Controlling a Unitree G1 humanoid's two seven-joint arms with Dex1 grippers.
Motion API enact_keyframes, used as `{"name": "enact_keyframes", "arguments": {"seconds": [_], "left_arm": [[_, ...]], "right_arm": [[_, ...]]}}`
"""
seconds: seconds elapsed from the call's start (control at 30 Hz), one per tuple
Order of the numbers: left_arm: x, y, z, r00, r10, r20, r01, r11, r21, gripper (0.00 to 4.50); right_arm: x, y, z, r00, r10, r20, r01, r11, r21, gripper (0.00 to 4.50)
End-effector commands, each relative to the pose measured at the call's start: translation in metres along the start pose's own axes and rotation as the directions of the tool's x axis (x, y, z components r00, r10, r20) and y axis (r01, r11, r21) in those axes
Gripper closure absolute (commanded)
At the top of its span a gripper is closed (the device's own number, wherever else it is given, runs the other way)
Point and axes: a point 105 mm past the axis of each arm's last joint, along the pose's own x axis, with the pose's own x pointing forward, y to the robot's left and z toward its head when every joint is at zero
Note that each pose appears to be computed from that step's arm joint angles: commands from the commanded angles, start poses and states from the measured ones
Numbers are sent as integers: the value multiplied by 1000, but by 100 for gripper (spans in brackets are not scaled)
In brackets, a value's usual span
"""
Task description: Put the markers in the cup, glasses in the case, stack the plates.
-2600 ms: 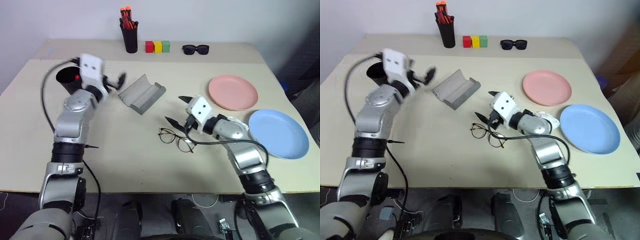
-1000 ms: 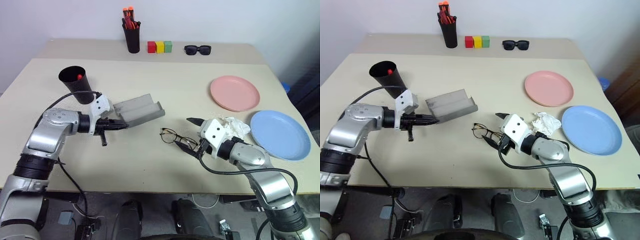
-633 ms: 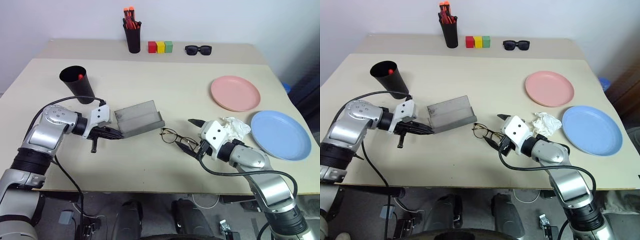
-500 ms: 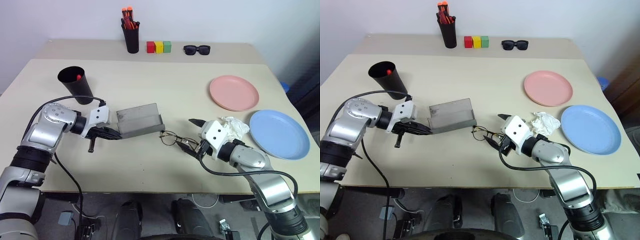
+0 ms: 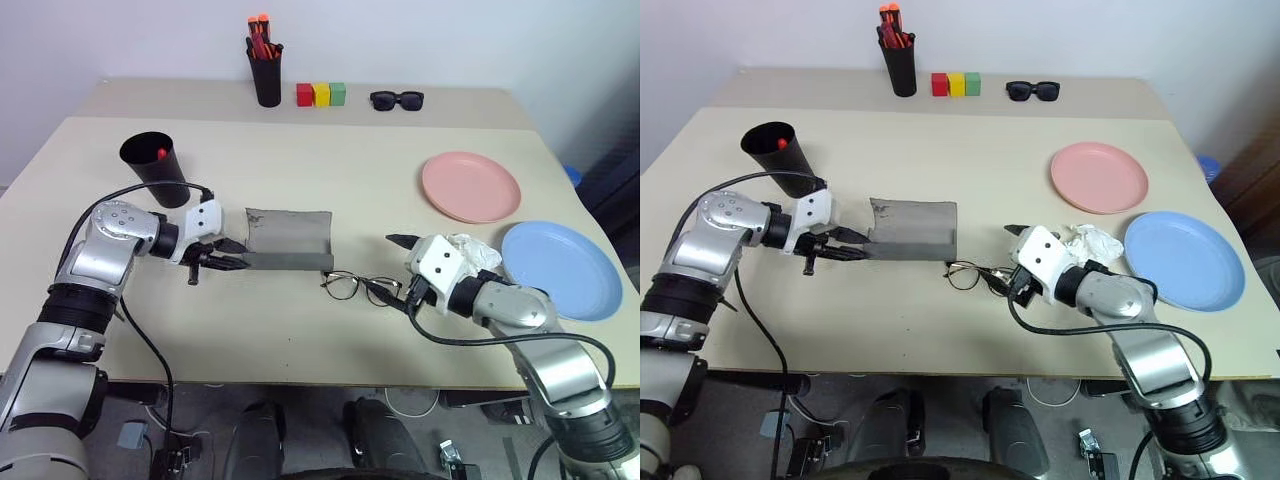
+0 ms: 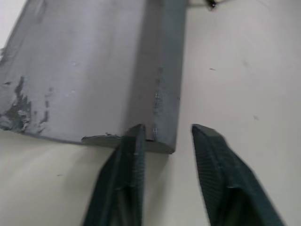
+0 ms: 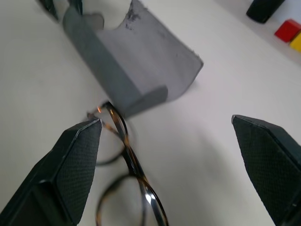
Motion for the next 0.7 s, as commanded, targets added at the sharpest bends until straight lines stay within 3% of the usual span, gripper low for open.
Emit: {"name": "enact_keyframes", "arguments": {"seconds": [0.03, 0.23, 0.37, 0.53, 0.7], "left_arm": [[-10, 1, 29, 988, 50, 145, -49, 999, -14, 309], [-10, -21, 38, 978, 94, 188, -93, 996, -12, 309], [2, -53, 33, 982, 66, 175, -69, 998, 8, 309], [18, -76, 36, 956, 94, 278, -74, 994, -84, 309], [26, -84, 29, 948, 135, 288, -99, 986, -135, 309]], "right_arm": [[-4, -6, 14, 1000, 1, -2, -2, 996, -90, 0], [-3, -9, 10, 995, 13, -101, -33, 979, -201, 0], [1, 2, 11, 986, 75, -151, -109, 967, -230, 0], [12, 11, 12, 975, 126, -182, -167, 959, -230, 0], [22, 15, 8, 967, 142, -214, -192, 954, -233, 0]]}}
